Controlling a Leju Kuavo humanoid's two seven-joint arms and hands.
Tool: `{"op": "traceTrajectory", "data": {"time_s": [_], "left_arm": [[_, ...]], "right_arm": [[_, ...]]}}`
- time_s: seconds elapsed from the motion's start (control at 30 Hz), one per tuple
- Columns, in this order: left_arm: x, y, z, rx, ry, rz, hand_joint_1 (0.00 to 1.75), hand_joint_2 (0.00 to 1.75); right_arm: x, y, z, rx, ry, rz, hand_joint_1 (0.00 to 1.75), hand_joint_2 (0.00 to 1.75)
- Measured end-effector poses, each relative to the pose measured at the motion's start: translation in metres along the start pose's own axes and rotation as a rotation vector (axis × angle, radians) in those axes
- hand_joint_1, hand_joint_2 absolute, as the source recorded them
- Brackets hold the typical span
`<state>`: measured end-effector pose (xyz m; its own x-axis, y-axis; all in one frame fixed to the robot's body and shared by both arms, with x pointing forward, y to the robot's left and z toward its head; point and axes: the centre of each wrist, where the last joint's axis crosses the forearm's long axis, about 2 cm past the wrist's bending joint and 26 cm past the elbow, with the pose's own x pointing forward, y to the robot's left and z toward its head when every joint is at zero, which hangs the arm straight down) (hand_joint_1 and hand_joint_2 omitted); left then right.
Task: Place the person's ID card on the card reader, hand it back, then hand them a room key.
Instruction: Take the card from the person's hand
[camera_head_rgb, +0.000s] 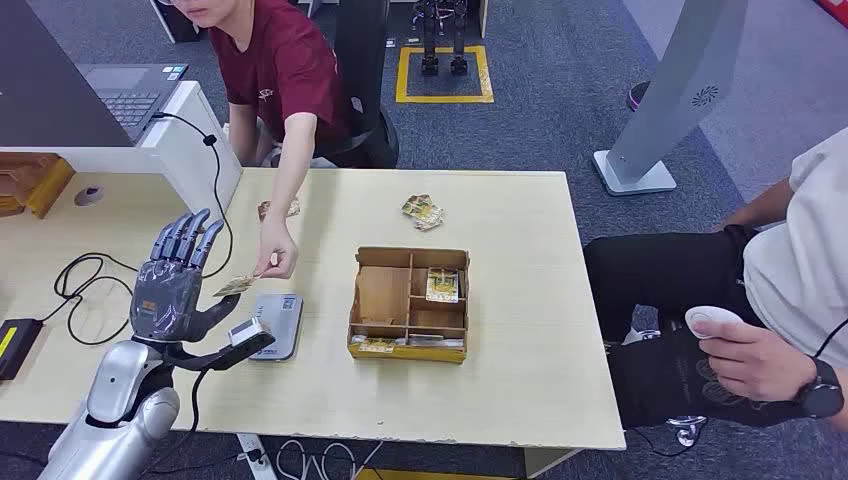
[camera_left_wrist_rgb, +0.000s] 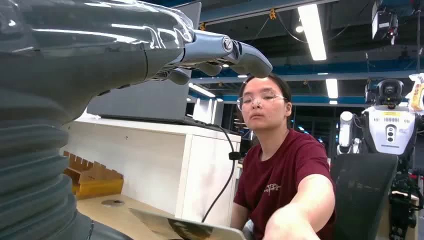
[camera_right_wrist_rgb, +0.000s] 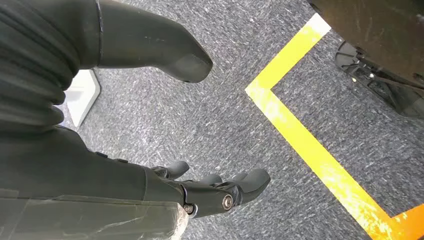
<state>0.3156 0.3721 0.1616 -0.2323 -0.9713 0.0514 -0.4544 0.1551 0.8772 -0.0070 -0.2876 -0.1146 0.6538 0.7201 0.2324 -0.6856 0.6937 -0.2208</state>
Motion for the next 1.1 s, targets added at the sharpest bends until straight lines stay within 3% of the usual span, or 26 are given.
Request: {"op": "traceTrajectory", "data": {"time_s": [0.03, 0.07, 0.1, 0.13, 0.9, 1.1], "left_arm": [[0.0000, -0.0001, -0.0001, 0.000, 0.000, 0.000, 0.83, 1.75], [-0.0001, -0.0003, -0.0003, 0.000, 0.001, 0.001, 1.06, 1.75], [-0.0002, -0.0005, -0.0006, -0.001, 0.002, 0.002, 1.50, 1.75], [-0.0004, -0.0007, -0.0010, -0.001, 0.004, 0.005, 1.75, 1.75], [-0.0030, -0.0044, -0.0015, -0.009, 0.013, 0.096, 1.75, 1.75], [-0.0021, -0.0098, -0.0022, -0.175, 0.061, 0.292, 1.75, 1.75]], "right_arm": [[0.0001, 0.0000, 0.0000, 0.000, 0.000, 0.000, 0.00, 1.75], [0.0002, 0.0000, 0.0000, -0.001, 0.000, 0.001, 0.00, 1.75], [0.0004, -0.0001, -0.0001, -0.002, 0.000, 0.001, 0.00, 1.75], [0.0006, -0.0002, -0.0001, -0.004, 0.000, 0.002, 0.00, 1.75], [0.0014, 0.0011, 0.0000, -0.010, 0.005, 0.011, 0.00, 1.75], [0.0018, 0.0020, 0.0001, -0.011, 0.006, 0.008, 0.00, 1.75]]}}
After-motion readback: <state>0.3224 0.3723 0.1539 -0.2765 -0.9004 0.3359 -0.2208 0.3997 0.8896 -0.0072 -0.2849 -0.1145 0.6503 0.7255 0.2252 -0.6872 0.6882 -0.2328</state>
